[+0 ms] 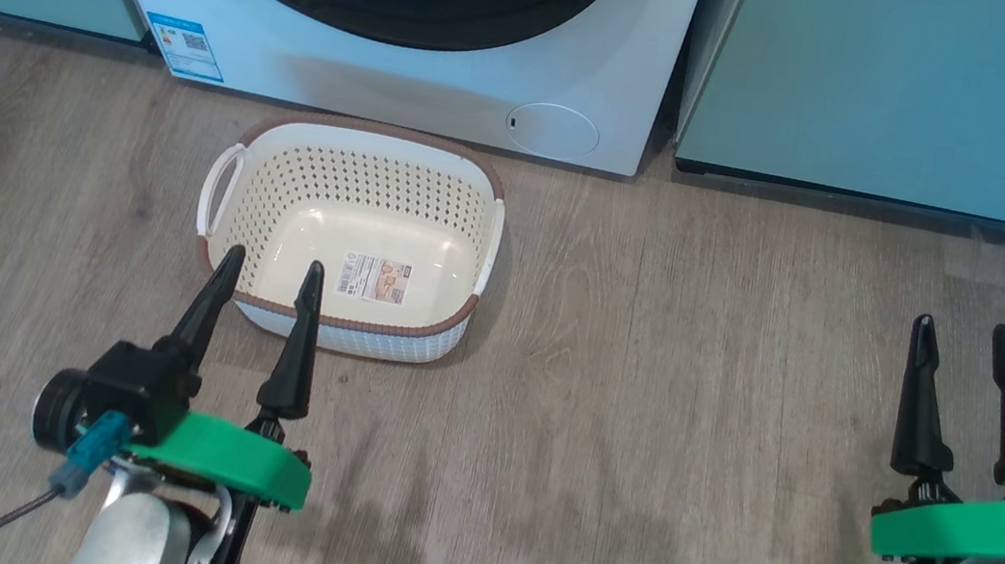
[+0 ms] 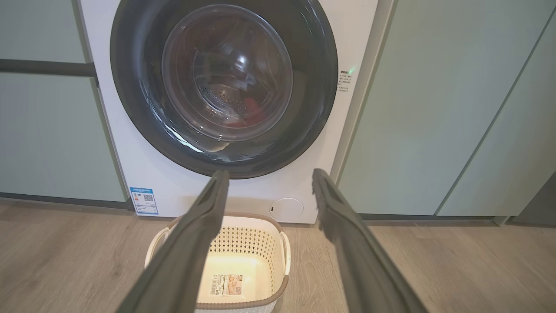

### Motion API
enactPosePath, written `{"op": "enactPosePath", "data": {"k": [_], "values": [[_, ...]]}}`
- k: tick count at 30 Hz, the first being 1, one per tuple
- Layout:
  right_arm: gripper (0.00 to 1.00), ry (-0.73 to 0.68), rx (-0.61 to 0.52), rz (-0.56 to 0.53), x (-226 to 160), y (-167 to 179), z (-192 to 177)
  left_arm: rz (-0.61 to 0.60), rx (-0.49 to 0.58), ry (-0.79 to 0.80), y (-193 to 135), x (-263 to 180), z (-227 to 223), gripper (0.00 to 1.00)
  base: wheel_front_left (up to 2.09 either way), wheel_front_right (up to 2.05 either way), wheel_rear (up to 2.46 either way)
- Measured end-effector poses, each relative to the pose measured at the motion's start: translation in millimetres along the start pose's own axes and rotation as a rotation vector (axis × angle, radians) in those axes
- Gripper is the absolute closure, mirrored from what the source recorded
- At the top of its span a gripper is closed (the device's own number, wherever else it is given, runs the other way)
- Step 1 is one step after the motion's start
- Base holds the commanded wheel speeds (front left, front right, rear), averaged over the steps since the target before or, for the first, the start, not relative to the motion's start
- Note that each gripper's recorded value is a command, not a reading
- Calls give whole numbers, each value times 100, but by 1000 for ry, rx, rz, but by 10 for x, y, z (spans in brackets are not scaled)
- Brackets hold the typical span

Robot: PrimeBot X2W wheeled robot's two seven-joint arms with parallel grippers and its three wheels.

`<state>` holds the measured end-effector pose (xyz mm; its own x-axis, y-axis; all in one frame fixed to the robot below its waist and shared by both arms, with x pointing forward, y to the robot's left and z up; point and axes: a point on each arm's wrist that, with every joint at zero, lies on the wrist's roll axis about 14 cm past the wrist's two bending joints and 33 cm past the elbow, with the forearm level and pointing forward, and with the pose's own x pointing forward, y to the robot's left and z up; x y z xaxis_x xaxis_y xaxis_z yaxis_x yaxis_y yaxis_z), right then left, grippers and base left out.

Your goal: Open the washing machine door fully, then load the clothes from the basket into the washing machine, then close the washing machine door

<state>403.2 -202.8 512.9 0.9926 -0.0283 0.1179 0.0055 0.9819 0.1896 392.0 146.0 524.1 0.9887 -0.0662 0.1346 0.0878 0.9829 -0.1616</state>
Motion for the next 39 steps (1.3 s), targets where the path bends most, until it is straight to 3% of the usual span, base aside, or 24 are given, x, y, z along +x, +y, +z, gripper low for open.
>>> {"op": "enactPosePath", "data": {"k": [11, 39], "values": [[0, 0, 1, 2, -2, 8, 2, 7, 46, -1, 7, 1, 2, 0, 0, 0, 0], [0, -9, 9, 10, -20, 37, 31, 10, 15, -25, 22, -11, 82, 0, 0, 0, 0]]}}
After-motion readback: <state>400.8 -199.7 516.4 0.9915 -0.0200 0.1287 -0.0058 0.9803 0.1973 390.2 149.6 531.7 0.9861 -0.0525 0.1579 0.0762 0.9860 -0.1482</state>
